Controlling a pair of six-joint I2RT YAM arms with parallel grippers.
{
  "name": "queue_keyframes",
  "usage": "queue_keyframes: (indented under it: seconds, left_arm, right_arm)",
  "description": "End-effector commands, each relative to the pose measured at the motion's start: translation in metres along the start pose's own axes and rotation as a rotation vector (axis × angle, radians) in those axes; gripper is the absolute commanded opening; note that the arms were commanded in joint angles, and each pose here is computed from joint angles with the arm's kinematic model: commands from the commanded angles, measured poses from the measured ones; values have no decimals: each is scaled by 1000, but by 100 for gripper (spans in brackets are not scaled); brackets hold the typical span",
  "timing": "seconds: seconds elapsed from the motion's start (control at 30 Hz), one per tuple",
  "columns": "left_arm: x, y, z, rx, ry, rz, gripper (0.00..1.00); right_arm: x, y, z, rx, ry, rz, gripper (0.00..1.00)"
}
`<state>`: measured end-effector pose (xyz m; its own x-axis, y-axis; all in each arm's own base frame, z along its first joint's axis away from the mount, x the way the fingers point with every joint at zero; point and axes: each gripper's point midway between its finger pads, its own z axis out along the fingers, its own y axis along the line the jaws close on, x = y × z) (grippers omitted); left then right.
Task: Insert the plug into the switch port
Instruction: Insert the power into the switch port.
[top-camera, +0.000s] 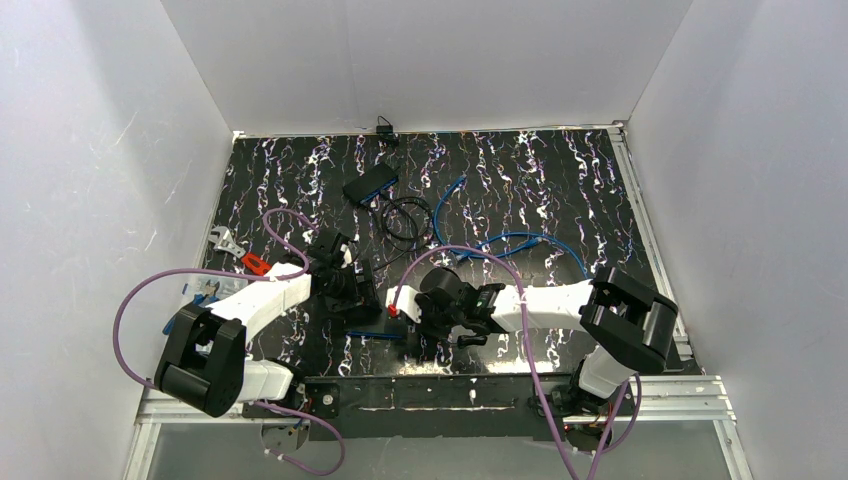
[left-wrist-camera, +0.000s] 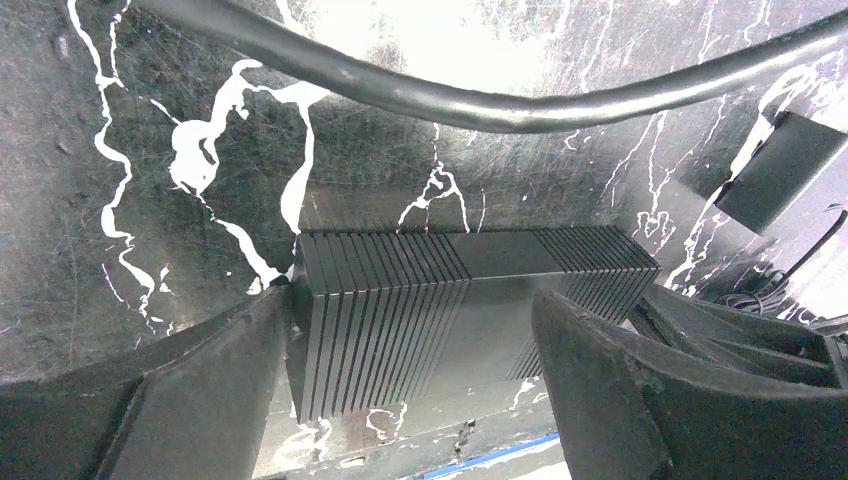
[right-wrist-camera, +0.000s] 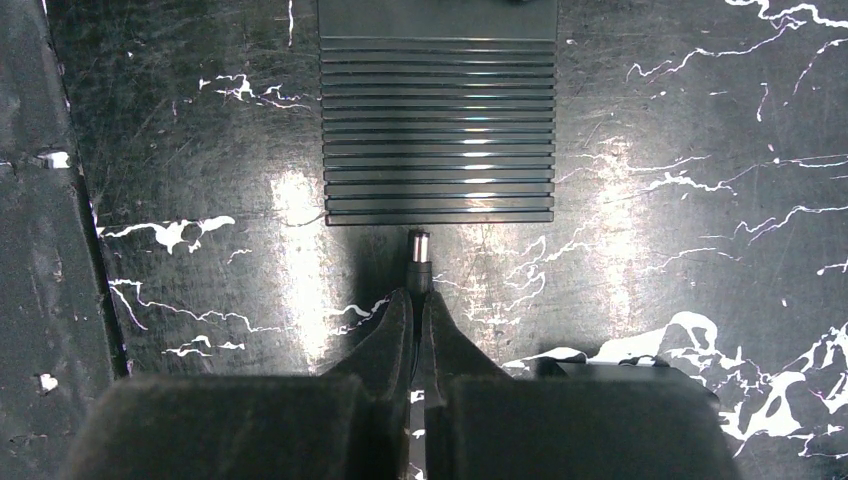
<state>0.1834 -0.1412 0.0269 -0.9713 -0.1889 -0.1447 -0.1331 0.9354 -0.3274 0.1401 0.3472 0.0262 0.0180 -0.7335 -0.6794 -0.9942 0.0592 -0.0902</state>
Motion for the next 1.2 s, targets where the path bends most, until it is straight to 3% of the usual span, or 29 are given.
queue_keyframes:
  seconds: [0.0, 1.17]
  left_arm:
    - [23, 10, 1, -33, 81, -7, 89]
    - [25, 11, 4, -31, 93, -3, 90]
  right_arm:
    - [-27, -5, -10, 25, -74, -6, 1]
    - [-39, -4, 1, -4, -103, 3, 1]
